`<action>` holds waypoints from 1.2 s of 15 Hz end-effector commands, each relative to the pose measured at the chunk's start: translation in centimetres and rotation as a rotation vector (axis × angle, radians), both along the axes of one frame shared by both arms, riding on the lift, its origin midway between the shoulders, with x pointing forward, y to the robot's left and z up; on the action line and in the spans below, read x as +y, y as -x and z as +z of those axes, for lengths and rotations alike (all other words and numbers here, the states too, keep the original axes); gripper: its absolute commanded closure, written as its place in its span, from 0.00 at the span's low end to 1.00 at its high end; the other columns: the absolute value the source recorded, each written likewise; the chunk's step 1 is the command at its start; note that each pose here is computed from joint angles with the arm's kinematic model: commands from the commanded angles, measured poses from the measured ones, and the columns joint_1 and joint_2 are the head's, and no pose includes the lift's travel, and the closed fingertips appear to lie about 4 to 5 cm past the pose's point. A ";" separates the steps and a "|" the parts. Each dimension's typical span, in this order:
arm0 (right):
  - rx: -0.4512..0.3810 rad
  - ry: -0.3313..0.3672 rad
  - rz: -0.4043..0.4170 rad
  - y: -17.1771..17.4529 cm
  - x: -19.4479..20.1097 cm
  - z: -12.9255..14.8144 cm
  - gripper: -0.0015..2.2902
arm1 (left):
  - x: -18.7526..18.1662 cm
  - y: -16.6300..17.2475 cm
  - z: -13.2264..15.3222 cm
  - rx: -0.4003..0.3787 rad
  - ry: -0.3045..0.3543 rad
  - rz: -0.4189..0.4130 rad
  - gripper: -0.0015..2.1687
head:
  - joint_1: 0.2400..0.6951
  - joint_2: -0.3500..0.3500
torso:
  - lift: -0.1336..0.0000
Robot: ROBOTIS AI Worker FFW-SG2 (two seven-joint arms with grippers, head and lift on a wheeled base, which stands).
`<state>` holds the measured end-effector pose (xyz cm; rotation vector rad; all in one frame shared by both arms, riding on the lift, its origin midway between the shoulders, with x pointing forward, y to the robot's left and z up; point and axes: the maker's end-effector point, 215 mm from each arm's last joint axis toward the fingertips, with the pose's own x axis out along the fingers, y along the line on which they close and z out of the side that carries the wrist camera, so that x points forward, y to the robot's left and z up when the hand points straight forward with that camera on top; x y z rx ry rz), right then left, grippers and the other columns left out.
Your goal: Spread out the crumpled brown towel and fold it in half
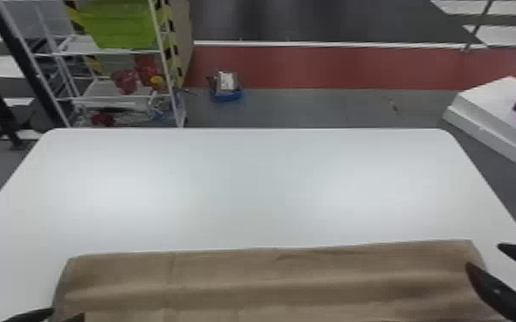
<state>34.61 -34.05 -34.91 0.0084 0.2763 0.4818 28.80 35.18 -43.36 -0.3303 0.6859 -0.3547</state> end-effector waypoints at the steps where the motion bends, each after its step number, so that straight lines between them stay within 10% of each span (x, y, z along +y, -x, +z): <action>1: -0.014 0.035 0.052 0.3 2.0 -0.4 0.13 | -1.1 -0.2 -0.1 -0.003 0.015 -0.023 0.13 | 1.00 0.53 | 0.07; 8: 0.013 0.031 0.255 1.2 9.7 -1.2 0.21 | 0.0 -1.2 -1.8 0.021 -0.043 -0.007 0.22 | 1.00 0.66 | 0.07; 18: 0.078 0.460 0.641 1.4 16.0 -3.2 0.20 | 0.5 -5.0 -1.7 0.006 -0.049 0.019 0.22 | 1.00 0.90 | 0.07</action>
